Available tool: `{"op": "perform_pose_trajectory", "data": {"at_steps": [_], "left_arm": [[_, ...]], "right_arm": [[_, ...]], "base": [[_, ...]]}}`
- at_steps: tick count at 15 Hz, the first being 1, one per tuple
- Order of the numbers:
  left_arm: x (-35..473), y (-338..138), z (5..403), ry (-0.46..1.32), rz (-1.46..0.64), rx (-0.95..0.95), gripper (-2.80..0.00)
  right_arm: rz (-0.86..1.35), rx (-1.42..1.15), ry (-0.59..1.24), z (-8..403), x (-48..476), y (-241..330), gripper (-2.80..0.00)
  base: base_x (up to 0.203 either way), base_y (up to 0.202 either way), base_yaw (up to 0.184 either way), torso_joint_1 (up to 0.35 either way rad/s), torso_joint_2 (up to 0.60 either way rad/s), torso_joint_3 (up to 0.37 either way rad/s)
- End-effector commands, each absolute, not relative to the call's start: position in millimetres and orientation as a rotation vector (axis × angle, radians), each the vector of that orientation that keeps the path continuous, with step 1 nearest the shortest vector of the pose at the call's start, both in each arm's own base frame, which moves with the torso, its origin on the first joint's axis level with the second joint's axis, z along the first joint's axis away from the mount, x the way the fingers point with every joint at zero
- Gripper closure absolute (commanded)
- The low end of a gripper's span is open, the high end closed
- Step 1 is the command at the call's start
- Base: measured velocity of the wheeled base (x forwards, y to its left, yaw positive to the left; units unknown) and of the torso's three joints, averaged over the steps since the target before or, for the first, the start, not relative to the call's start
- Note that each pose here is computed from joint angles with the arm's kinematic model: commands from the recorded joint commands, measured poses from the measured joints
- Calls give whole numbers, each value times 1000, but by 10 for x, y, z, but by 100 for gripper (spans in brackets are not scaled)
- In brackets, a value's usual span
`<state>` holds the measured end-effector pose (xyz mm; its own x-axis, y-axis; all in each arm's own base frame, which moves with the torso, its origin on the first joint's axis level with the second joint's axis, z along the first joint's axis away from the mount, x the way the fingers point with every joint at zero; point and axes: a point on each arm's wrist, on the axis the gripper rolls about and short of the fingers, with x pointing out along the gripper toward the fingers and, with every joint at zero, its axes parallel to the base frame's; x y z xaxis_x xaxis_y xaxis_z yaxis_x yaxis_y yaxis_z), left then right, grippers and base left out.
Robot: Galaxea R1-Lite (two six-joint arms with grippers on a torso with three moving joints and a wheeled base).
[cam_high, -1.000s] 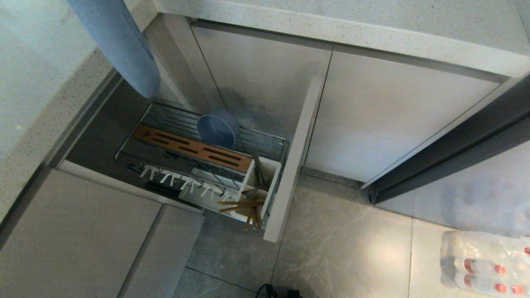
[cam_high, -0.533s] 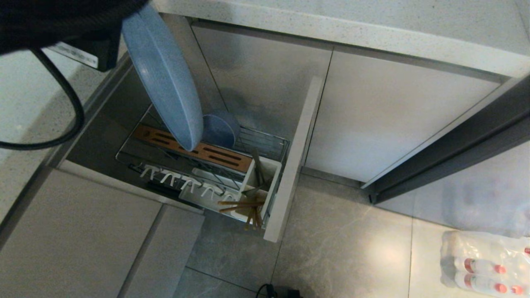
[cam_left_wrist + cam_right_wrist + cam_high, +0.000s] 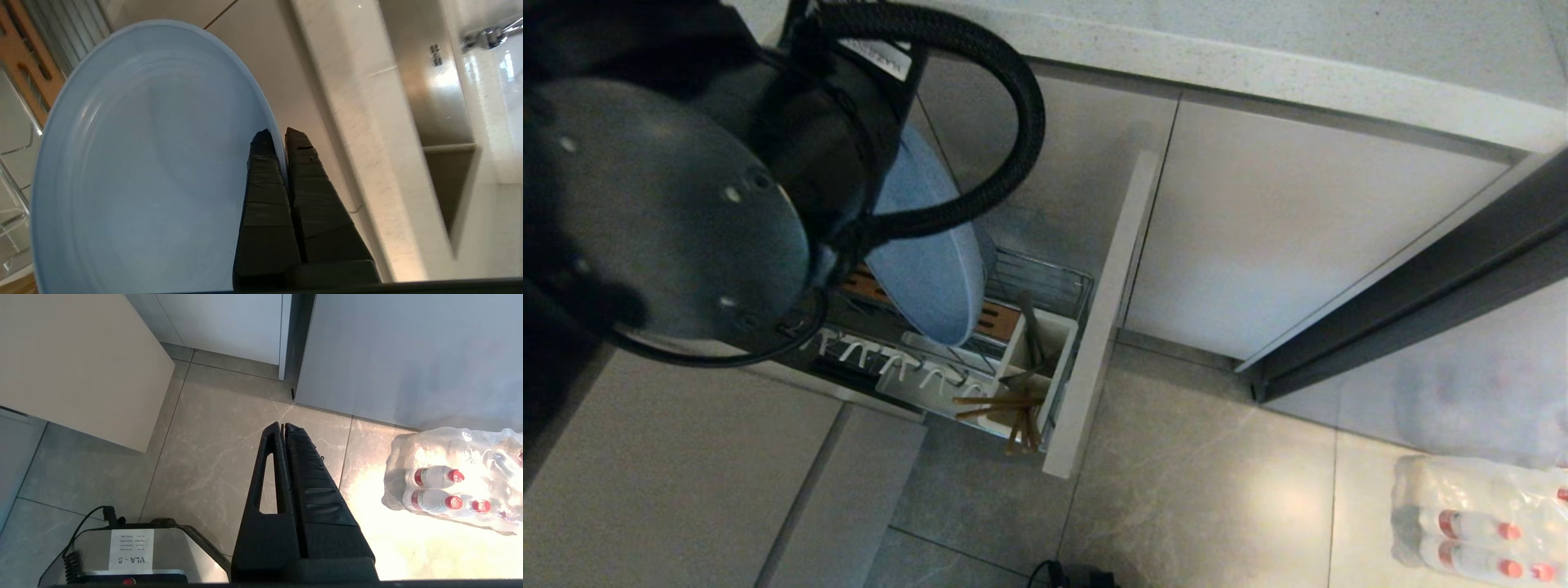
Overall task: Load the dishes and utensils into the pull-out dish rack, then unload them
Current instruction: Pick up the plate and place it in the cupboard
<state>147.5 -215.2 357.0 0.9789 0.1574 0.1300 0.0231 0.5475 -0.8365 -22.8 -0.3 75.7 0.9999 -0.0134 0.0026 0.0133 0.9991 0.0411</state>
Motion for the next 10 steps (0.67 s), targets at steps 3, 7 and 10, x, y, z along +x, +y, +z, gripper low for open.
{"op": "perform_pose_trajectory", "data": {"at_steps": [3, 7, 10], "left_arm": [[1567, -2177, 3312, -211, 132, -971, 0], [1755, -2043, 3184, -257, 211, -966, 0], [1861, -1934, 3092, -285, 259, -962, 0]], "right_arm": [[-14, 41, -2, 758, -227, -3, 0], [-14, 41, -2, 758, -227, -3, 0], [-14, 41, -2, 758, -227, -3, 0]], "base": [[0, 0, 0, 0, 0, 0], [0, 0, 0, 0, 0, 0], [0, 0, 0, 0, 0, 0]]}}
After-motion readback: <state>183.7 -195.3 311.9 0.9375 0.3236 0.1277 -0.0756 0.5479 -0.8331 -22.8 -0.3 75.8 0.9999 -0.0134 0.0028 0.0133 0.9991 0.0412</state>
